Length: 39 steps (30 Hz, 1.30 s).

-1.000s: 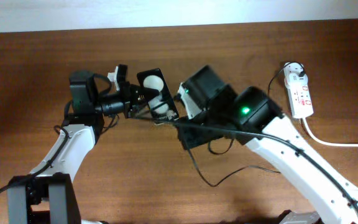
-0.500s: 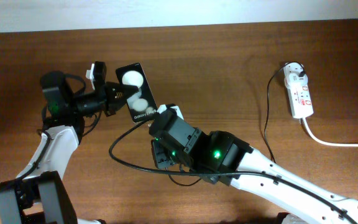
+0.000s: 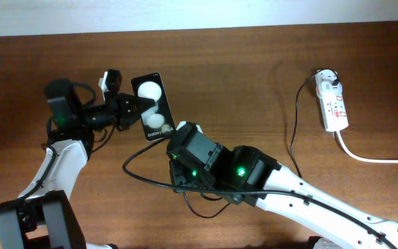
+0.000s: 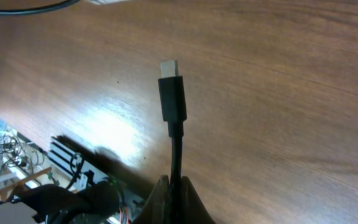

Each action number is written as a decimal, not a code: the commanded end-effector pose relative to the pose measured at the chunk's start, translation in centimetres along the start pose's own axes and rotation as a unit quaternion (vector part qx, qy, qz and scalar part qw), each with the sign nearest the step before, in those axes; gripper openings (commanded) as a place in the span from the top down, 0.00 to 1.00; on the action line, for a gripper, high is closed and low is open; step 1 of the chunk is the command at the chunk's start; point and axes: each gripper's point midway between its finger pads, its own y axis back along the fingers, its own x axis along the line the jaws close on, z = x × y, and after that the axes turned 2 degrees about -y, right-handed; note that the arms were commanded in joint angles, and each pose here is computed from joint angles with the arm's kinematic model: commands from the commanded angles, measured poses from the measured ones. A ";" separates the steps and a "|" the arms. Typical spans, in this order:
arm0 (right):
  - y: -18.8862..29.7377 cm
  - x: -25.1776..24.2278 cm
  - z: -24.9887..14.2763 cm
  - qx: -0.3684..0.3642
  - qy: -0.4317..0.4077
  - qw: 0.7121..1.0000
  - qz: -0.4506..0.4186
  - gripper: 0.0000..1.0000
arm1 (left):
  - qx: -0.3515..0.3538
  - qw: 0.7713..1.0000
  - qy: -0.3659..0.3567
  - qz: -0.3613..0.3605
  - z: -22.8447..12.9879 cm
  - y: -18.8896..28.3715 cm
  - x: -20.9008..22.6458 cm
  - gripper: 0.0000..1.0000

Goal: Plug charger to phone and switch on socket
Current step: 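Carry the cable plug with the right gripper toward the phone's bottom port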

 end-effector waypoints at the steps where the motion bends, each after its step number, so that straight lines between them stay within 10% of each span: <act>1: 0.4 0.0 0.3 -0.010 0.005 1.000 0.003 0.96 | 0.009 1.000 -0.029 -0.008 -0.1 0.1 -0.7 1.00; 39: 0.5 1.5 1.4 -0.029 -0.017 0.999 0.035 0.96 | 0.029 0.999 -0.012 -0.019 -0.8 0.1 -1.1 1.00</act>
